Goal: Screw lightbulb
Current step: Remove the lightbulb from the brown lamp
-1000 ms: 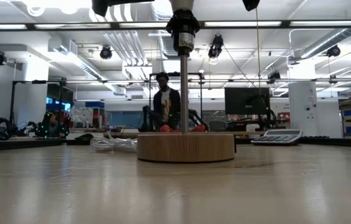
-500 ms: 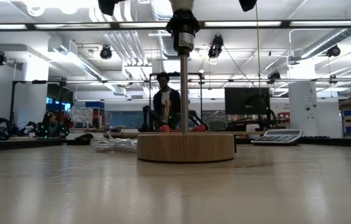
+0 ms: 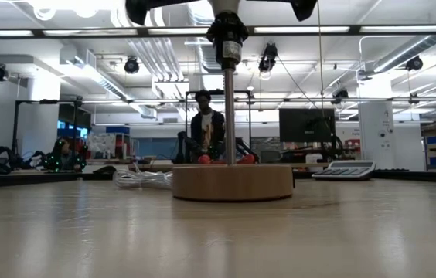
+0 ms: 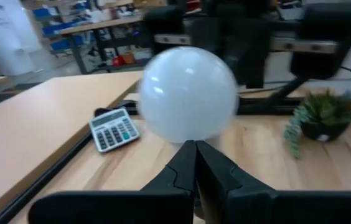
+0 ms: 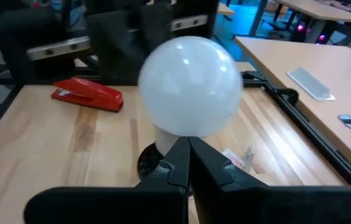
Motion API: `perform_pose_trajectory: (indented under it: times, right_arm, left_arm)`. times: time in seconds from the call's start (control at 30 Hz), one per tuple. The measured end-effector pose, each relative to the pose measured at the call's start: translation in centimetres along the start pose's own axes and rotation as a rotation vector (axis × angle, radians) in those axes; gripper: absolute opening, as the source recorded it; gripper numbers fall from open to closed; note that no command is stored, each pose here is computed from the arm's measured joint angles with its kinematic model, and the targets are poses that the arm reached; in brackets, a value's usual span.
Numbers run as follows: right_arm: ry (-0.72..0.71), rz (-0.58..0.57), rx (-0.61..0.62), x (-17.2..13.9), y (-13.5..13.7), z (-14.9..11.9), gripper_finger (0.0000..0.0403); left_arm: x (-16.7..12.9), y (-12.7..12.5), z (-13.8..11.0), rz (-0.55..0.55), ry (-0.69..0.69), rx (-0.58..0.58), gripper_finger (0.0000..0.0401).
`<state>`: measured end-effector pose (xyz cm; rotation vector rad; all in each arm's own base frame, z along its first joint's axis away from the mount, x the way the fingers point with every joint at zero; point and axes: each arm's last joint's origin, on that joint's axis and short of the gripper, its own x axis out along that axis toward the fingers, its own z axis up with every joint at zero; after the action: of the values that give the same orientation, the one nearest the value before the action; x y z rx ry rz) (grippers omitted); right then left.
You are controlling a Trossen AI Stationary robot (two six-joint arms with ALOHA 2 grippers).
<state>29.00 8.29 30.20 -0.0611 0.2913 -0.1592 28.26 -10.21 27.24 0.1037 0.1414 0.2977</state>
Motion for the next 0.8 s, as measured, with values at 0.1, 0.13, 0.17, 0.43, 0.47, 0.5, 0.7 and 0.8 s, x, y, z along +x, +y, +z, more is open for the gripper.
perform_pose_trajectory:
  times: [0.1, 0.13, 0.17, 0.43, 0.47, 0.5, 0.7, 0.8]
  right_arm:
    - [-0.004, -0.011, -0.002, 0.07, -0.08, 0.03, 0.0]
    - [-0.004, -0.021, -0.003, 0.1, -0.11, 0.01, 0.0]
    - [-0.004, -0.034, -0.007, 0.11, -0.14, 0.0, 0.0]
    - [0.001, -0.055, -0.025, 0.1, -0.18, -0.06, 0.0]
    - [0.001, -0.055, -0.025, 0.1, -0.19, -0.06, 0.0]
    - [0.002, -0.055, -0.025, 0.1, -0.19, -0.07, 0.0]
    - [0.003, -0.055, -0.025, 0.08, -0.18, -0.08, 0.0]
    - [0.002, -0.054, -0.024, 0.08, -0.18, -0.06, 0.0]
  left_arm:
    - [0.01, -0.1, -0.02, -0.031, 0.001, 0.001, 0.0]
    - [0.01, -0.16, -0.01, -0.051, 0.0, 0.004, 0.0]
    - [0.0, -0.21, 0.01, -0.071, -0.003, 0.008, 0.0]
    - [-0.11, -0.3, 0.06, -0.091, -0.004, 0.016, 0.0]
    - [-0.19, -0.34, 0.07, -0.093, -0.002, 0.017, 0.0]
    - [-0.29, -0.35, 0.02, -0.086, 0.005, 0.022, 0.0]
    - [-0.76, -0.02, -0.37, 0.105, 0.049, 0.048, 0.0]
    - [-0.46, 0.37, -0.1, 0.126, 0.03, 0.044, 0.0]
